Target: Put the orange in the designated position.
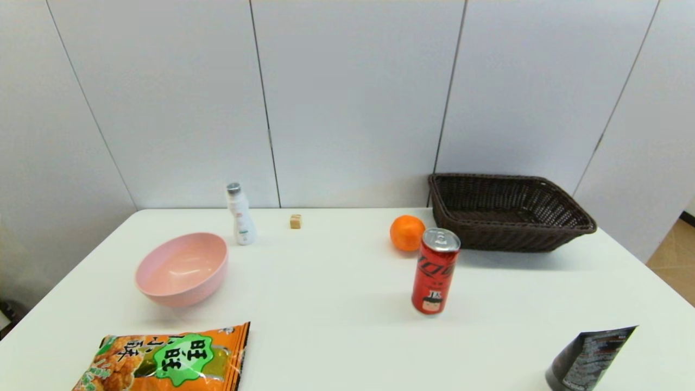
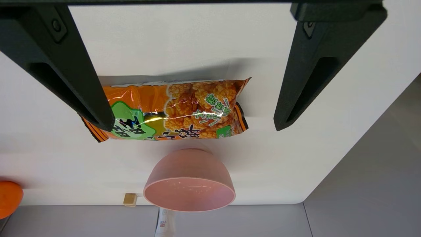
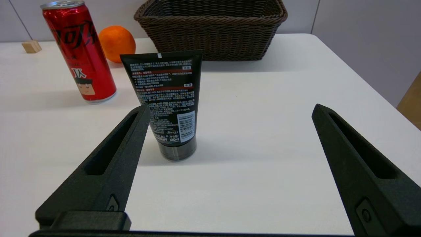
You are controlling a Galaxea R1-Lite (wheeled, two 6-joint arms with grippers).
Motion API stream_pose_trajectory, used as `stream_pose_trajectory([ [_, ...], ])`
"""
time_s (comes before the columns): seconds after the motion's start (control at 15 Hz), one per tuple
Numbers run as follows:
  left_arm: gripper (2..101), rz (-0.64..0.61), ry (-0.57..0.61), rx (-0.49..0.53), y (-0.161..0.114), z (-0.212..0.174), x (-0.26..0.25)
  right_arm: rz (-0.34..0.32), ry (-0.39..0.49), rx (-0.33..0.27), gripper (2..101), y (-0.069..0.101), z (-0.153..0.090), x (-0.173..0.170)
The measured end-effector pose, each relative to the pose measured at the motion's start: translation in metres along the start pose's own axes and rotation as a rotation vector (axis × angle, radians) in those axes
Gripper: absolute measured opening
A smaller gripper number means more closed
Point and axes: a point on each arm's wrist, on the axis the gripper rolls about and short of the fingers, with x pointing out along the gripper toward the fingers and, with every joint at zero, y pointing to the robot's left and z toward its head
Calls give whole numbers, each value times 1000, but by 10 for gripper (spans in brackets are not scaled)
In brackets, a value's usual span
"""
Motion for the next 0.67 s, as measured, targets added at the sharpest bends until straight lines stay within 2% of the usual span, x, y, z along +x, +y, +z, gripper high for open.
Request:
stream_pose_trajectory([
  [0.67,978,2,0,-2,0,0,0,1,0,0,973,0,0,0],
])
